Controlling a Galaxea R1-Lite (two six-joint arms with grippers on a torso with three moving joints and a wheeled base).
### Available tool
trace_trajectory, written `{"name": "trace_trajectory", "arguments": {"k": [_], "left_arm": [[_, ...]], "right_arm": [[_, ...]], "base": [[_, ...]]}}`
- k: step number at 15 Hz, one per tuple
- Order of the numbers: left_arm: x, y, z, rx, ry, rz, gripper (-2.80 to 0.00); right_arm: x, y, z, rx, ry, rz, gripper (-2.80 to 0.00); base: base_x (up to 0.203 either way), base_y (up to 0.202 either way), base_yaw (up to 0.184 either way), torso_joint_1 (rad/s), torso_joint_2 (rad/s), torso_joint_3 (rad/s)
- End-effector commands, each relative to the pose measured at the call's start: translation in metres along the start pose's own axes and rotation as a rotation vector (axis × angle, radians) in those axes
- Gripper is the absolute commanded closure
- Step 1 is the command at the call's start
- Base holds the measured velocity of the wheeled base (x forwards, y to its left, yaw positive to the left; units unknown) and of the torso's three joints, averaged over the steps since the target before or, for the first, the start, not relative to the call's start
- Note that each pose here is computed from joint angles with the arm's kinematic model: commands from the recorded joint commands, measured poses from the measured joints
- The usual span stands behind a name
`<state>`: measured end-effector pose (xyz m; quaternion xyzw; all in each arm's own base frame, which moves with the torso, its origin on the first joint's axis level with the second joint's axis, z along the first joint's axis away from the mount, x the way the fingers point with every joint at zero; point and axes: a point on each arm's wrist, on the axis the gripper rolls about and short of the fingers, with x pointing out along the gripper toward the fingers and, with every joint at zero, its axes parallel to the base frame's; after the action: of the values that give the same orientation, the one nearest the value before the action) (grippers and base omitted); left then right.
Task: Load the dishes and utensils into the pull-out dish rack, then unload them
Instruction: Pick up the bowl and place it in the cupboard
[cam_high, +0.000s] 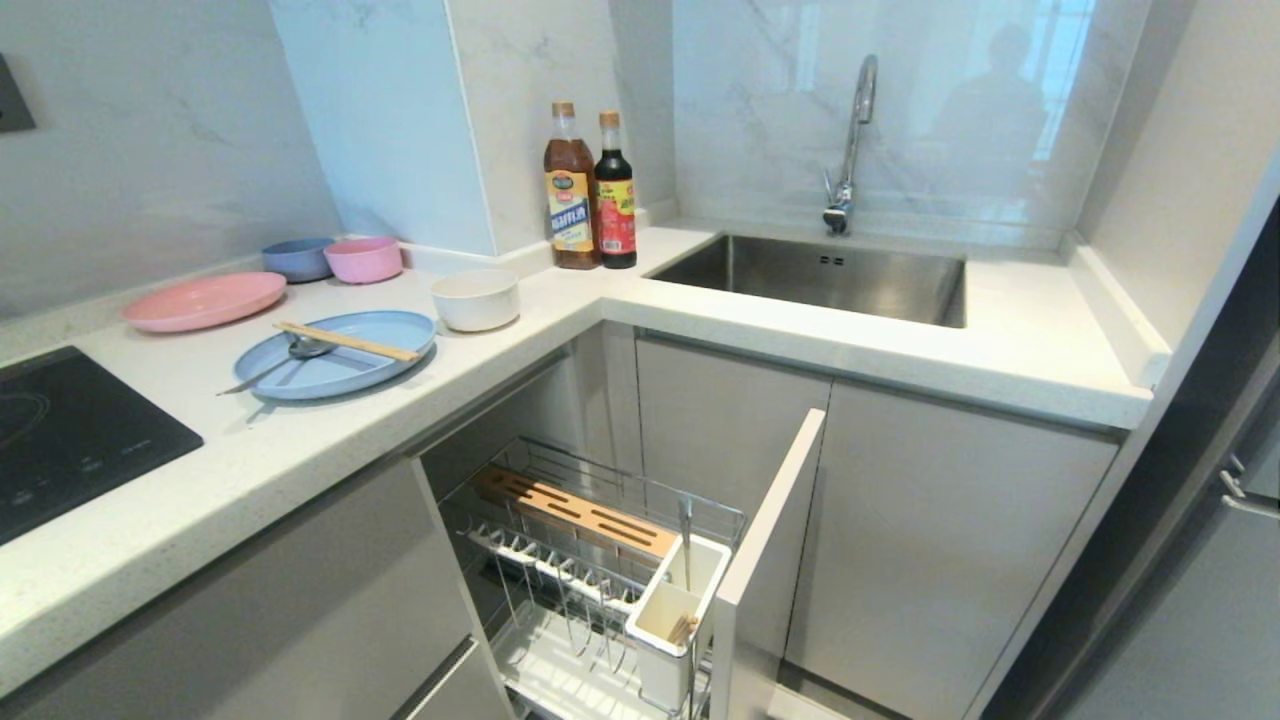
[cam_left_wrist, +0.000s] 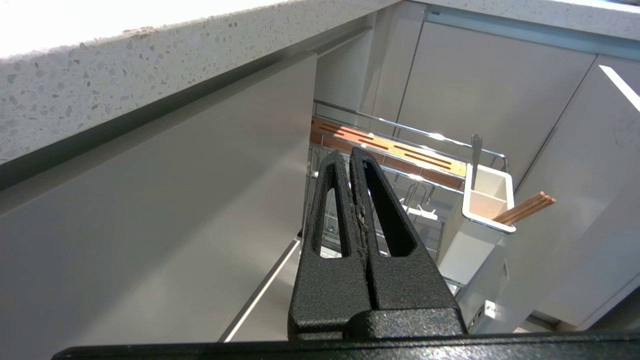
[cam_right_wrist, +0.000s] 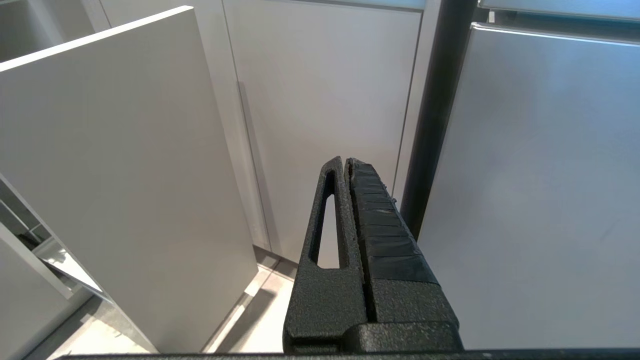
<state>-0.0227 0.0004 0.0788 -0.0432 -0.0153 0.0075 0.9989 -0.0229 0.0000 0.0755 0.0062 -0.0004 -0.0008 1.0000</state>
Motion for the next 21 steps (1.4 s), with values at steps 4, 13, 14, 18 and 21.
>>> {"name": "trace_trajectory", "arguments": {"k": [4,13,14,18,21], "left_arm": [[0.0007,0.0003,-0.0034,0.000,0.010,0.000,0.00],[0.0007,0.0003,-0.0036,0.000,0.012,0.000,0.00],[0.0007,0.0003,-0.0036,0.000,0.012,0.000,0.00],[0.0007,0.0003,-0.0036,0.001,0.012,0.000,0.00],[0.0007,0.0003,-0.0036,0.002,0.012,0.000,0.00]], "right_arm": [[0.0002,0.0000,-0.0003,0.000,0.002,0.000,0.00],[0.0002,0.0000,-0.0004,0.000,0.002,0.000,0.00],[0.0002,0.0000,-0.0004,0.000,0.002,0.000,0.00],[0.0002,0.0000,-0.0004,0.000,0.002,0.000,0.00],[0.0002,0.0000,-0.0004,0.000,0.002,0.000,0.00]], "base": [[0.000,0.000,0.000,0.000,0.00,0.000],[0.000,0.000,0.000,0.002,0.00,-0.177],[0.000,0.000,0.000,0.002,0.00,-0.204],[0.000,0.000,0.000,0.006,0.00,-0.200],[0.000,0.000,0.000,0.005,0.00,-0.199]]}}
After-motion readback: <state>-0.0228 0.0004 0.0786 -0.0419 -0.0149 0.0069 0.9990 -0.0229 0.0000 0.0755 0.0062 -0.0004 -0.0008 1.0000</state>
